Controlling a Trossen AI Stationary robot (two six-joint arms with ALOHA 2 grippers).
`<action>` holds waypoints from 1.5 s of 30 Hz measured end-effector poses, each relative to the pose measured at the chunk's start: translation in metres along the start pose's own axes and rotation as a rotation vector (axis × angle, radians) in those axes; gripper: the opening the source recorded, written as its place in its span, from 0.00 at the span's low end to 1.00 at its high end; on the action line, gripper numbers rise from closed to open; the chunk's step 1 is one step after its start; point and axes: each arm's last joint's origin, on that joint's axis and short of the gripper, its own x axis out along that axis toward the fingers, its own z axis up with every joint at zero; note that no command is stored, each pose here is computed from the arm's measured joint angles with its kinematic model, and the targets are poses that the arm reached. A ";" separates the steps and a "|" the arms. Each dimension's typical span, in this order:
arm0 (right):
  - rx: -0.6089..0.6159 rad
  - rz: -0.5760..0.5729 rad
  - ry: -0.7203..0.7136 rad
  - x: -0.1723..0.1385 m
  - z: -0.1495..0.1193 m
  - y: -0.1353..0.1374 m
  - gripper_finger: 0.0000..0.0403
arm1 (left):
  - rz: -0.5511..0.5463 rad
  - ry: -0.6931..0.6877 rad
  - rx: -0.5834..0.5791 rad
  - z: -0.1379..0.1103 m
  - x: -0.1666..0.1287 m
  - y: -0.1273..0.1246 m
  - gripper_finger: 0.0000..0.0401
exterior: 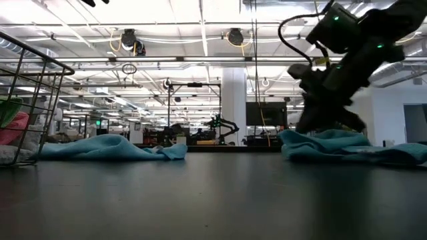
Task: Fold microfiber towels
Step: Fold the right blue microfiber cloth
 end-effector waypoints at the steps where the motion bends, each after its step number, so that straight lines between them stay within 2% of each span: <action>1: -0.004 0.020 -0.041 0.001 0.007 0.001 0.00 | 0.000 0.000 0.000 0.000 0.000 0.000 0.58; 6: -0.035 0.176 -0.237 0.000 0.041 0.009 0.00 | 0.005 -0.004 -0.008 0.000 0.000 -0.001 0.58; 9: -0.051 0.328 -0.321 -0.005 0.055 0.019 0.00 | 0.006 0.007 0.002 -0.004 0.005 -0.008 0.58; 11: -0.079 0.437 -0.302 -0.009 0.057 0.026 0.00 | -0.010 0.043 0.031 -0.011 0.012 -0.019 0.58; 13: -0.114 0.511 -0.205 -0.012 0.052 0.033 0.00 | -0.020 0.088 0.067 -0.019 0.021 -0.030 0.58; 15: -0.125 0.514 -0.067 -0.015 0.044 0.038 0.00 | -0.021 0.119 0.089 -0.026 0.028 -0.040 0.58; 17: -0.138 0.425 0.101 -0.019 0.031 0.040 0.00 | -0.006 0.144 0.111 -0.031 0.034 -0.044 0.58; 21: -0.173 0.111 0.386 -0.038 0.010 0.042 0.00 | -0.009 0.201 0.149 -0.033 0.042 -0.054 0.58; 23: -0.189 -0.017 0.472 -0.051 0.005 0.045 0.00 | -0.033 0.226 0.171 -0.032 0.046 -0.058 0.58; 25: -0.205 -0.125 0.517 -0.061 0.002 0.047 0.00 | -0.062 0.252 0.189 -0.032 0.051 -0.064 0.58; 28: -0.222 -0.206 0.535 -0.068 -0.002 0.048 0.00 | -0.092 0.275 0.213 -0.031 0.059 -0.074 0.58; 34: -0.310 -0.405 0.536 -0.050 -0.016 0.025 0.00 | -0.064 0.323 0.281 -0.036 0.081 -0.092 0.58; 39: -0.363 -0.479 0.582 -0.025 -0.028 0.001 0.00 | -0.039 0.377 0.316 -0.042 0.095 -0.103 0.58; 42: -0.361 -0.435 0.533 -0.008 -0.027 -0.003 0.00 | -0.039 0.412 0.337 -0.046 0.101 -0.109 0.58; 45: -0.362 -0.338 0.401 0.011 -0.016 0.002 0.00 | -0.039 0.445 0.354 -0.051 0.106 -0.115 0.58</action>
